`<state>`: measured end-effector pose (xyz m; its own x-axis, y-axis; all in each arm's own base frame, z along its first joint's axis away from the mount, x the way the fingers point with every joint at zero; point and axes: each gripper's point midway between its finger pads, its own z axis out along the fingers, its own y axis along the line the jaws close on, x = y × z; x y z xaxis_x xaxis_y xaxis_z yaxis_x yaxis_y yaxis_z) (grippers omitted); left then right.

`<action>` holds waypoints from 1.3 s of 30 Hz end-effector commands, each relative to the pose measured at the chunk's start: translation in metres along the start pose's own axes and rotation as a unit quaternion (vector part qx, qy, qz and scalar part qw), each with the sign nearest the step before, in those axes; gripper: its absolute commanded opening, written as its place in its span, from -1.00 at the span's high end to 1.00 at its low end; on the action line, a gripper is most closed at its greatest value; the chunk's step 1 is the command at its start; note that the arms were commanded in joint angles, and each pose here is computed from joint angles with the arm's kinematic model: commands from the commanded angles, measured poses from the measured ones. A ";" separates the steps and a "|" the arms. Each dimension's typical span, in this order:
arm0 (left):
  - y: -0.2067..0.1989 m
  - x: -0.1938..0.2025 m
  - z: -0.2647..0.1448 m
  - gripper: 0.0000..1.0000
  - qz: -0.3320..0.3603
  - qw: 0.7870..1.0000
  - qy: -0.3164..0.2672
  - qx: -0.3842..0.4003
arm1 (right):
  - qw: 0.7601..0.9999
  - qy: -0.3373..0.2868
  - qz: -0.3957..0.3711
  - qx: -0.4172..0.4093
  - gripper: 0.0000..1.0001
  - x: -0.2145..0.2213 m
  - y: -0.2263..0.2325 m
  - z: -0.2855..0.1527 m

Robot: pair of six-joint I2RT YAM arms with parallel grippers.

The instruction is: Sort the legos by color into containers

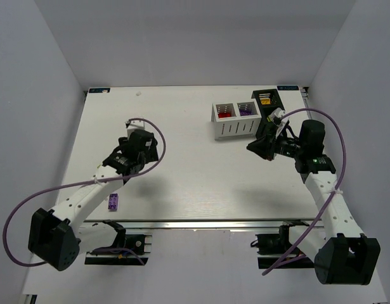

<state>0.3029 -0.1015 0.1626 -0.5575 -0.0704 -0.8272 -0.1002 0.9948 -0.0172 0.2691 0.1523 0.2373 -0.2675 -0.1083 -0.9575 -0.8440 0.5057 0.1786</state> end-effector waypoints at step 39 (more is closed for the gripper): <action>0.201 0.086 0.094 -0.54 -0.194 0.928 0.241 -0.210 | 1.000 -0.025 0.008 0.008 -0.32 -0.018 0.017 -0.014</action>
<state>0.2962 0.0975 0.0321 -0.7272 -0.5455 -0.4166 -0.6307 0.7706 0.0919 0.2557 0.1499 0.2464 -0.3032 -0.0572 -0.9512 -0.8098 0.5416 0.2256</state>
